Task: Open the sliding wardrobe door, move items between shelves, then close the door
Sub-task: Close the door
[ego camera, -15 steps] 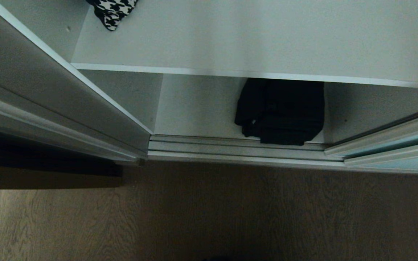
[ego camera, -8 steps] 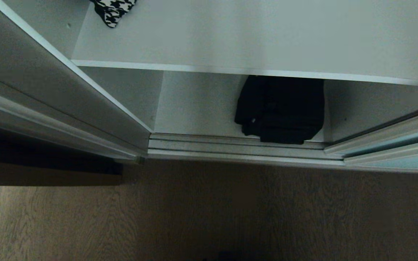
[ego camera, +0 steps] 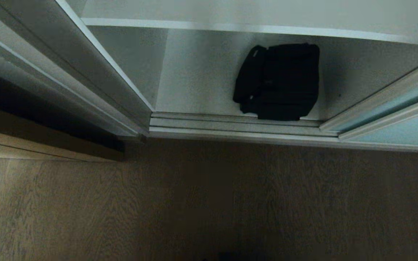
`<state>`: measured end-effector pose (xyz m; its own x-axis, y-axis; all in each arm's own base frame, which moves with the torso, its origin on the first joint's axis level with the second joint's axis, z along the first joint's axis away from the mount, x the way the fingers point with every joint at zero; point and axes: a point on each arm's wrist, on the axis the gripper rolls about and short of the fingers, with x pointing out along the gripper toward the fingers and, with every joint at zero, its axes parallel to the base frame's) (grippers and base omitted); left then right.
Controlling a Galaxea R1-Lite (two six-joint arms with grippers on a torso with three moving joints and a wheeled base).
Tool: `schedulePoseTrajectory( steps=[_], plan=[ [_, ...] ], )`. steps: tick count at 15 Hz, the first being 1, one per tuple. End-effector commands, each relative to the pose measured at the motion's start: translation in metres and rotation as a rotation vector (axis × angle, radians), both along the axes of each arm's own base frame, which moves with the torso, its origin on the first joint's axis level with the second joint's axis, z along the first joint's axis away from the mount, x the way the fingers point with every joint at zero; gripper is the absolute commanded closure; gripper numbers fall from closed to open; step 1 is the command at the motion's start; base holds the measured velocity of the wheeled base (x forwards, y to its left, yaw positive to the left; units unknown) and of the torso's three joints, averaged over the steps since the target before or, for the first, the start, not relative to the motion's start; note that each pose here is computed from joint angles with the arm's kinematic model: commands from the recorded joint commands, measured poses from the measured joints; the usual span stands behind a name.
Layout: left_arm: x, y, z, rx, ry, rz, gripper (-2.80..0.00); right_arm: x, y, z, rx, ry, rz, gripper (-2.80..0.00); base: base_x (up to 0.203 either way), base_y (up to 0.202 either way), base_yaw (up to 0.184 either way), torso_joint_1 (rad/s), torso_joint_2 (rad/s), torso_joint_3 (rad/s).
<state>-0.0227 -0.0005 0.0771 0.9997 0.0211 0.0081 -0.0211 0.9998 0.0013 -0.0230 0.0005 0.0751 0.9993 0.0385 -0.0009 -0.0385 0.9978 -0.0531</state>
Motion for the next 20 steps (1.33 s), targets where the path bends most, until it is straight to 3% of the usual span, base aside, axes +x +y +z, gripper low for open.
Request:
schedulePoseTrajectory(
  steps=[1,4,20],
  plan=[
    [0.0,0.0,0.0,0.0,-0.001,0.0,0.0,-0.0002,0.0,0.0,0.0,-0.002,0.001,0.0,-0.194,0.0,-0.001,0.001,0.0,-0.001],
    [0.0,0.0,0.0,0.0,-0.001,0.0,0.0,-0.0002,0.0,0.0,0.0,-0.002,0.001,0.0,-0.135,0.0,0.0,0.001,0.0,0.005],
    [0.0001,0.0,0.0,0.0,0.0,0.0,0.0,-0.0002,-0.0007,0.0003,0.001,-0.006,-0.029,0.0,0.0,0.0,0.0,0.0,0.0,0.0]
  ],
)
